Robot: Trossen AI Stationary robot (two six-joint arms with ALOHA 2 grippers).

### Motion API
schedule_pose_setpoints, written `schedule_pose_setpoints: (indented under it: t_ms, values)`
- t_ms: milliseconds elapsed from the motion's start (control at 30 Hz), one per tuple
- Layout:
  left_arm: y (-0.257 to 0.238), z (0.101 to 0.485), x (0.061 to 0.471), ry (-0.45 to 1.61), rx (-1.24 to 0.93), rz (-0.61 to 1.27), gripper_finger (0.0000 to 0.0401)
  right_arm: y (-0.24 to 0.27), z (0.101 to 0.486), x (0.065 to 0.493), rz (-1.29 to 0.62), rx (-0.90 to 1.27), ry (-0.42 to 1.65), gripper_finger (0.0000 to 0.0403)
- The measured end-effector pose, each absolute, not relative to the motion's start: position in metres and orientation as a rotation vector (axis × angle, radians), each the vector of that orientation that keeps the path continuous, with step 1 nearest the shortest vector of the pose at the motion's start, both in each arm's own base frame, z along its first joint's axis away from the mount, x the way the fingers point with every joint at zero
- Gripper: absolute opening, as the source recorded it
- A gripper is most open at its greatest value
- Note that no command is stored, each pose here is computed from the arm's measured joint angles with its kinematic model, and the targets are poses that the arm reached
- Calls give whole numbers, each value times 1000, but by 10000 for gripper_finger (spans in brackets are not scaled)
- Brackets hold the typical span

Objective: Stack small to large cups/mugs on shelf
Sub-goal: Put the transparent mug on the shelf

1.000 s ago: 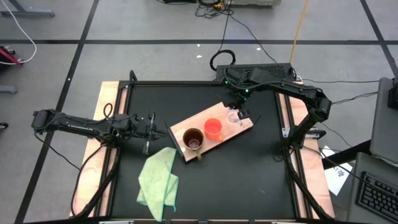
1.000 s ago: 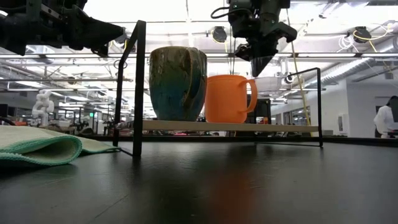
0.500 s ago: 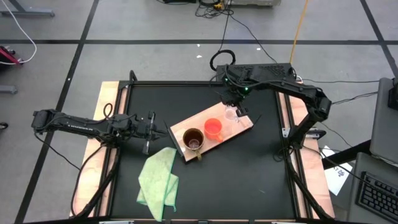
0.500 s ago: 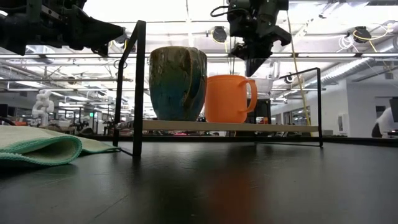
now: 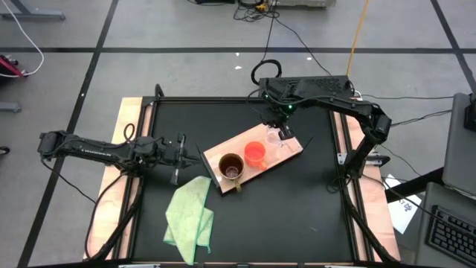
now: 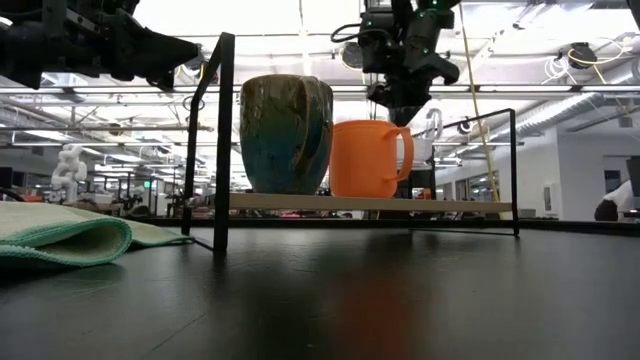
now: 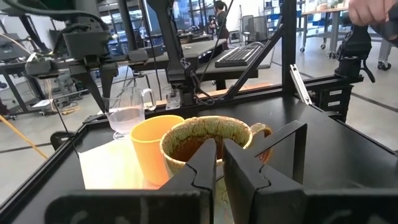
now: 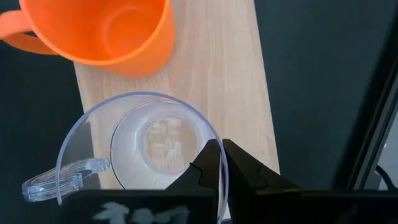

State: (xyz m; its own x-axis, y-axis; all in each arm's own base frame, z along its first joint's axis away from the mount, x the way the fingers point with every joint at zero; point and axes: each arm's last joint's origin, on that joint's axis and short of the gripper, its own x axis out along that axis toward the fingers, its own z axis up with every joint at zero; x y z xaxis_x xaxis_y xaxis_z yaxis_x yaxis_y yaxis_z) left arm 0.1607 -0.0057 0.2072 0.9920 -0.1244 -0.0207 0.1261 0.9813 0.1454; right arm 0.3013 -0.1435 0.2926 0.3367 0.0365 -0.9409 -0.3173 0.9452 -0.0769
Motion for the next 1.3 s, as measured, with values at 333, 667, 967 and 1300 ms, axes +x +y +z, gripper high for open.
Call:
schedule_pose_setpoints:
  t_ms: [333, 667, 967, 1300]
  values:
    - [-6, 207, 161, 16, 147, -125, 31, -143, 288, 302, 192, -199, 1216, 0]
    - [-6, 207, 161, 16, 147, -123, 31, -142, 268, 301, 202, -186, 1238, 0]
    - [-6, 207, 161, 16, 147, -123, 31, -140, 253, 296, 243, -195, 1274, 0]
    - [-6, 207, 161, 16, 147, -123, 31, -139, 239, 296, 272, -242, 1256, 0]
